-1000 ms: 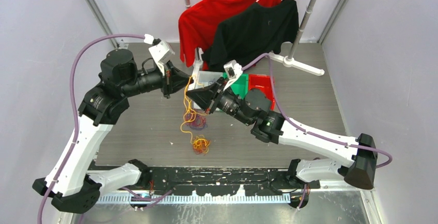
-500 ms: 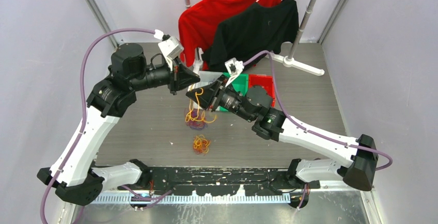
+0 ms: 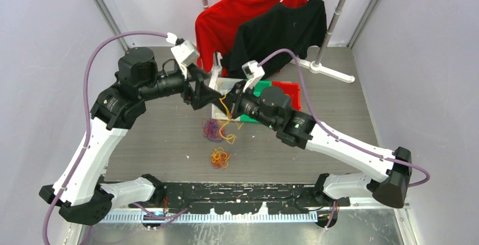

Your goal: Untangle the cables

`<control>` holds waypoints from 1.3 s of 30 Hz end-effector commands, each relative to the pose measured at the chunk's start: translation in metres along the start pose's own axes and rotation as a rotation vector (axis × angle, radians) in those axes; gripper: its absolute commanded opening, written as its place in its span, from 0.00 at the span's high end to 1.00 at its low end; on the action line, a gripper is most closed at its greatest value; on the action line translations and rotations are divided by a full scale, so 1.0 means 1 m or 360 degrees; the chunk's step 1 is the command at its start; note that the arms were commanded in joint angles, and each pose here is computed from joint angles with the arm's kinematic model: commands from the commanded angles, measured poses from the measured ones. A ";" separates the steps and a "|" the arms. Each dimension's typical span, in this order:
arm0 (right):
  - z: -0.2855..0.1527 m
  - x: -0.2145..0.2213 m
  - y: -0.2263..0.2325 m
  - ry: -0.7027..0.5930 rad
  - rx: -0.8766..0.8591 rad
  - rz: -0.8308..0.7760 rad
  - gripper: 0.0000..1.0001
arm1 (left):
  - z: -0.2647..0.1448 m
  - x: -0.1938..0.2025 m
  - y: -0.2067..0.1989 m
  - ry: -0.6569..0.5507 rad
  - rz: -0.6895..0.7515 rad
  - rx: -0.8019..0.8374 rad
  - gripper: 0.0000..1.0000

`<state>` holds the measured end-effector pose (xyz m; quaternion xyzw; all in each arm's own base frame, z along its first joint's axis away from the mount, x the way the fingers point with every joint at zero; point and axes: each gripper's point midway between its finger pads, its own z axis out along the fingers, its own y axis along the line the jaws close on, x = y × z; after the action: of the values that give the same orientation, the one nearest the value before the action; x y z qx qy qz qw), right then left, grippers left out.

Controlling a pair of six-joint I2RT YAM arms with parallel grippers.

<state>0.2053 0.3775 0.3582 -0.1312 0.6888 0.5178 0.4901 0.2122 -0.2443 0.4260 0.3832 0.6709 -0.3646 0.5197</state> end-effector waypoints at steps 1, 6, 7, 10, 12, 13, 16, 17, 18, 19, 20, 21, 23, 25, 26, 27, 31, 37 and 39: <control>-0.039 -0.053 -0.065 -0.0047 0.0581 -0.0246 0.99 | -0.017 0.005 0.014 0.0075 0.0155 -0.0170 0.07; -0.107 -0.075 -0.171 -0.0043 0.1343 -0.0415 0.99 | -0.030 0.030 0.050 0.0310 0.0239 -0.0457 0.01; -0.122 -0.082 -0.188 -0.0084 0.1487 -0.0441 0.99 | -0.033 0.033 0.055 0.0338 0.0260 -0.0503 0.01; -0.165 -0.099 -0.227 -0.0183 0.1859 -0.0497 0.99 | -0.041 0.040 0.063 0.0379 0.0311 -0.0581 0.01; -0.180 -0.105 -0.243 -0.0217 0.1998 -0.0503 0.99 | -0.045 0.046 0.064 0.0415 0.0320 -0.0599 0.01; -0.186 -0.107 -0.251 -0.0222 0.2058 -0.0508 0.99 | -0.047 0.049 0.065 0.0439 0.0321 -0.0609 0.01; -0.194 -0.112 -0.269 -0.0242 0.2175 -0.0508 0.99 | -0.051 0.059 0.068 0.0511 0.0317 -0.0637 0.01; -0.192 -0.113 -0.275 -0.0247 0.2178 -0.0492 0.99 | -0.052 0.062 0.069 0.0525 0.0315 -0.0646 0.01; -0.190 -0.113 -0.280 -0.0251 0.2179 -0.0470 0.99 | -0.053 0.063 0.070 0.0528 0.0315 -0.0653 0.01; -0.187 -0.114 -0.284 -0.0258 0.2172 -0.0445 0.99 | -0.053 0.065 0.069 0.0528 0.0315 -0.0655 0.01; -0.182 -0.113 -0.289 -0.0255 0.2159 -0.0427 0.99 | -0.054 0.066 0.069 0.0525 0.0319 -0.0657 0.01; -0.176 -0.113 -0.293 -0.0252 0.2142 -0.0417 0.99 | -0.055 0.067 0.069 0.0523 0.0322 -0.0655 0.01; -0.164 -0.111 -0.302 -0.0229 0.2125 -0.0408 0.99 | -0.057 0.069 0.068 0.0526 0.0321 -0.0655 0.01; -0.156 -0.107 -0.314 -0.0189 0.2135 -0.0401 0.99 | -0.058 0.069 0.066 0.0525 0.0320 -0.0652 0.01; -0.152 -0.106 -0.320 -0.0177 0.2144 -0.0397 0.99 | -0.059 0.068 0.065 0.0522 0.0311 -0.0647 0.01; -0.149 -0.104 -0.326 -0.0160 0.2157 -0.0401 0.99 | -0.059 0.069 0.062 0.0523 0.0304 -0.0627 0.01; -0.146 -0.102 -0.349 -0.0154 0.2222 -0.0394 0.99 | -0.059 0.068 0.055 0.0526 0.0284 -0.0578 0.01; -0.140 -0.111 -0.371 -0.0258 0.2203 -0.0298 0.99 | -0.060 0.065 0.056 0.0512 0.0296 -0.0589 0.00; -0.135 -0.113 -0.374 -0.0251 0.2190 -0.0271 0.99 | -0.059 0.063 0.056 0.0506 0.0295 -0.0585 0.01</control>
<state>0.4151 0.0570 0.1865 0.1570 0.8454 -0.1207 0.4961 0.2302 -0.1566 0.3495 0.3919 0.7811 -0.1130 0.4728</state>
